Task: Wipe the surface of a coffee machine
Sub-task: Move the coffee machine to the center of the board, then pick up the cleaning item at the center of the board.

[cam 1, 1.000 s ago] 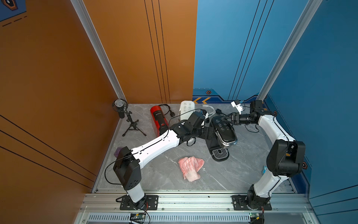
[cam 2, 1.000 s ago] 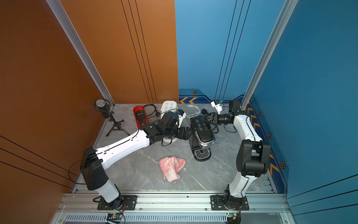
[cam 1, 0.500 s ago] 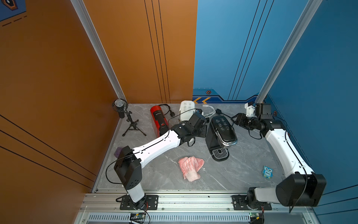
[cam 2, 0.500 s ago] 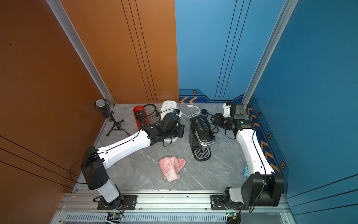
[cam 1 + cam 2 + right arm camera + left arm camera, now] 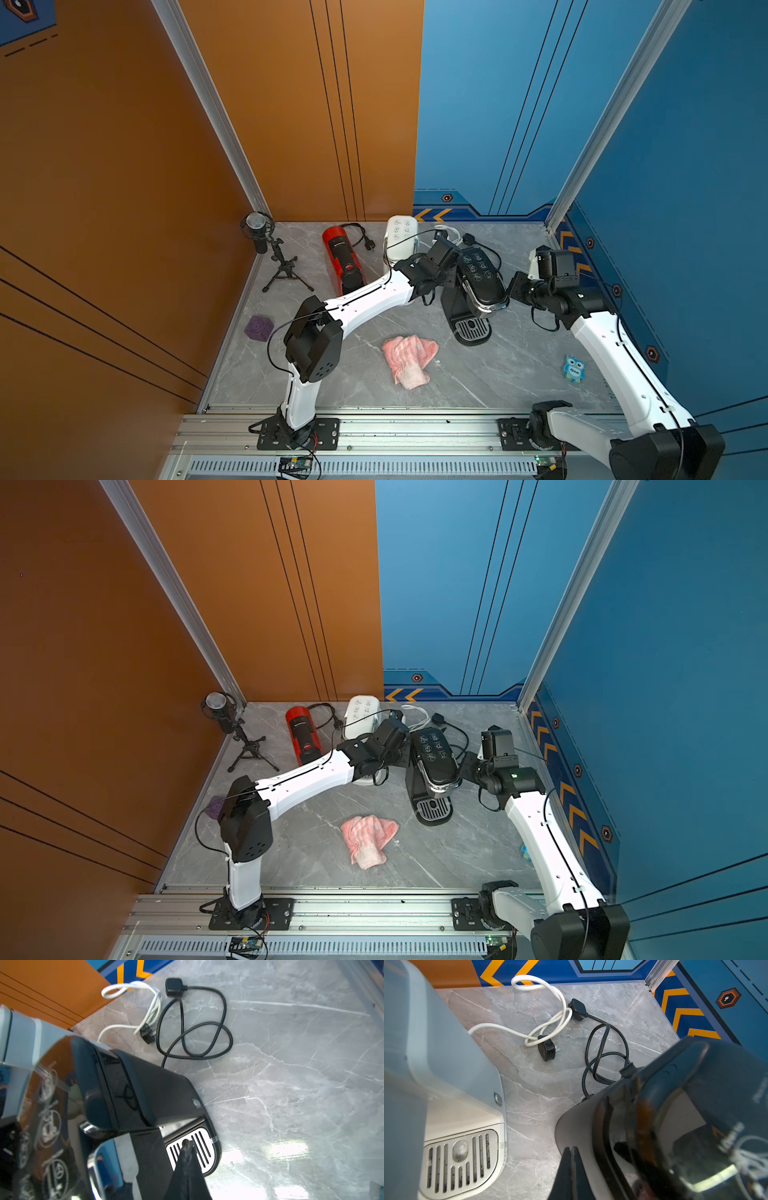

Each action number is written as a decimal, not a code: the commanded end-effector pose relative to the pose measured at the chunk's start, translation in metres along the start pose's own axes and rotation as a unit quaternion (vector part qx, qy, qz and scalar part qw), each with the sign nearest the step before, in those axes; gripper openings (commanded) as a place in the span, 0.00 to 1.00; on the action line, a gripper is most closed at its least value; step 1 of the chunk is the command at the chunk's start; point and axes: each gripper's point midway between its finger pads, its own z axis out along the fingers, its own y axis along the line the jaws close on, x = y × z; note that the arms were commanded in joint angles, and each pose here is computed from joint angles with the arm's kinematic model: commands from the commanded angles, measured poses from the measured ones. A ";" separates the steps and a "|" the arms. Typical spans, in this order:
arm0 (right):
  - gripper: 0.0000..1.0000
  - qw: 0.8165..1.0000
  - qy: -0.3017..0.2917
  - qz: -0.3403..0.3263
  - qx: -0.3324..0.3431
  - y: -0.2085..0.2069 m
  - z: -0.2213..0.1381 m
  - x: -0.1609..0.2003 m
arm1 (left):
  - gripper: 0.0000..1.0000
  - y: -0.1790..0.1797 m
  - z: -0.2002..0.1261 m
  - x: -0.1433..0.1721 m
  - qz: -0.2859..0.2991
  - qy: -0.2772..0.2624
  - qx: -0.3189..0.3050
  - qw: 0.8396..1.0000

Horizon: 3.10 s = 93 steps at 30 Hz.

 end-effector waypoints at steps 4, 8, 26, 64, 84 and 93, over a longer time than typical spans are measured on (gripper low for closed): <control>0.01 0.999 0.007 -0.043 -0.014 0.016 -0.012 0.021 | 0.00 -0.019 0.005 -0.008 0.037 0.000 0.027 0.999; 0.00 0.998 0.010 -0.059 -0.030 0.029 -0.018 0.032 | 0.00 -0.024 0.007 -0.008 0.052 0.003 0.040 0.998; 0.01 0.993 0.022 -0.084 -0.075 0.060 -0.029 0.057 | 0.02 -0.050 0.017 0.024 0.105 0.034 0.093 0.990; 0.09 0.993 -0.038 -0.103 0.038 0.008 -0.121 0.052 | 0.63 0.071 -0.212 0.048 -0.003 -0.052 0.083 0.995; 0.78 0.907 0.072 -0.402 -0.105 0.218 -0.055 0.231 | 0.78 0.211 -0.257 0.148 -0.176 -0.088 -0.067 0.978; 1.00 0.886 0.181 -0.423 -0.061 0.201 0.038 0.284 | 0.80 0.219 -0.248 0.159 -0.206 -0.052 -0.060 0.975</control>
